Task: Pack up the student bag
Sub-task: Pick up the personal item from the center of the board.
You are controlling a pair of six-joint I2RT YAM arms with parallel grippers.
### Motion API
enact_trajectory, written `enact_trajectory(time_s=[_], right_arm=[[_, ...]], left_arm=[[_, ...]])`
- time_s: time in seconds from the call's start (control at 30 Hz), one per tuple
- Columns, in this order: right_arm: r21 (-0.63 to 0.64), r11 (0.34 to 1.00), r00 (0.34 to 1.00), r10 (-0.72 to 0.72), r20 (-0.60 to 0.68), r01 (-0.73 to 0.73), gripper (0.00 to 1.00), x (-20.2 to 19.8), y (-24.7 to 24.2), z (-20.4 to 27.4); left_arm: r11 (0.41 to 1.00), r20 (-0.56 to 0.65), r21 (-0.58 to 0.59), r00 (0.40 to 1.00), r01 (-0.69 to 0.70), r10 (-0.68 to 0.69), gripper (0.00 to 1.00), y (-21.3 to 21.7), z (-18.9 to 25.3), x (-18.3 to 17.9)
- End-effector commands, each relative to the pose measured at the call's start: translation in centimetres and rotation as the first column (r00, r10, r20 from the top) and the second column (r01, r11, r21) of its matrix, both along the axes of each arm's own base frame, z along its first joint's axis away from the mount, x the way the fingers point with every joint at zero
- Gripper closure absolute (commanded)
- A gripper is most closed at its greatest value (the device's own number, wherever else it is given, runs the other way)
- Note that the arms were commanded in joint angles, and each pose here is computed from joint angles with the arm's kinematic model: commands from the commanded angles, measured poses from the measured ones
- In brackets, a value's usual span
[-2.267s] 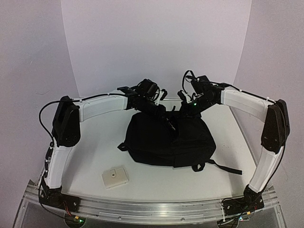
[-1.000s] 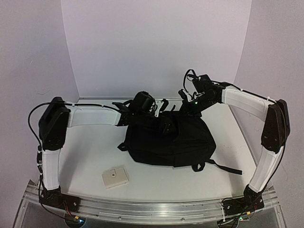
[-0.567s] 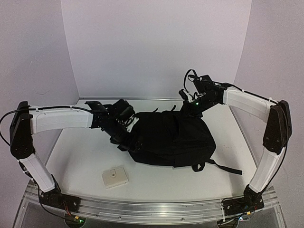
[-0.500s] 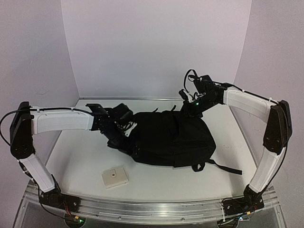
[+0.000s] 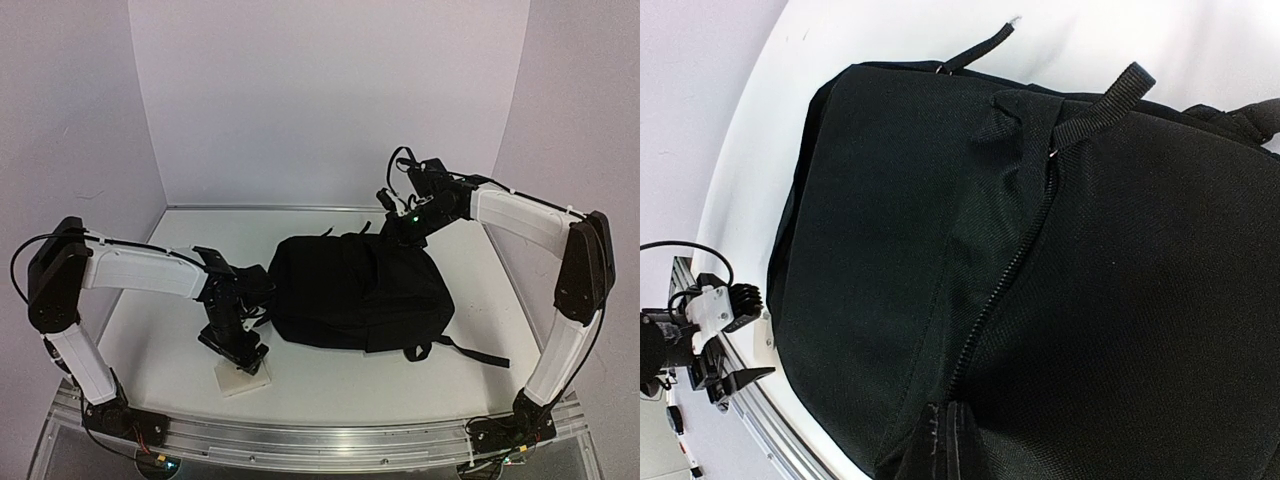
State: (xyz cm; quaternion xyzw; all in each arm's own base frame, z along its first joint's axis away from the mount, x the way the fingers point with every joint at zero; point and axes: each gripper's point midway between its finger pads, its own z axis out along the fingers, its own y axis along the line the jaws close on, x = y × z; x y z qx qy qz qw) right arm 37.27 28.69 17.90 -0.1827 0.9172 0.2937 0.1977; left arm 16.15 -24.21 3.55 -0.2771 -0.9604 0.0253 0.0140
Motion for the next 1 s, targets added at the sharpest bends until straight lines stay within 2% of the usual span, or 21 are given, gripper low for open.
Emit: enact_trajectory(time_s=[0.0, 0.1, 0.2, 0.6, 0.83, 0.97], right_arm=[[0.033, 0.999, 0.997, 0.014, 0.075, -0.016, 1.0, 0.0, 0.1, 2.6], [0.031, 0.999, 0.997, 0.016, 0.077, -0.018, 1.0, -0.1, 0.1, 2.6], [0.031, 0.999, 0.997, 0.015, 0.078, -0.018, 1.0, -0.1, 0.0, 2.7], [0.032, 0.999, 0.996, 0.007, 0.086, -0.01, 1.0, 0.1, 0.0, 3.0], [0.036, 0.999, 0.996, 0.006, 0.086, -0.009, 1.0, 0.3, 0.2, 3.1], [0.039, 0.999, 0.996, 0.006, 0.086, -0.009, 1.0, 0.3, 0.2, 3.2]], left_arm=[[0.998, -0.051, -0.045, 0.998, 0.04, -0.042, 0.11, -1.7, -0.8, 0.0], [0.995, -0.1, -0.092, 0.994, 0.026, -0.036, 0.14, -2.5, -1.5, -0.1], [0.991, -0.091, -0.128, 0.995, 0.023, -0.035, 0.16, -3.3, -1.9, 0.5], [0.964, -0.06, -0.243, 0.994, -0.108, 0.096, 0.53, -7.1, -2.2, 3.3], [0.946, -0.022, -0.3, 0.992, -0.122, 0.122, 0.68, -7.5, -1.1, 3.7], [0.939, -0.004, -0.32, 0.991, -0.127, 0.133, 0.72, -7.3, 0.1, 3.7]])
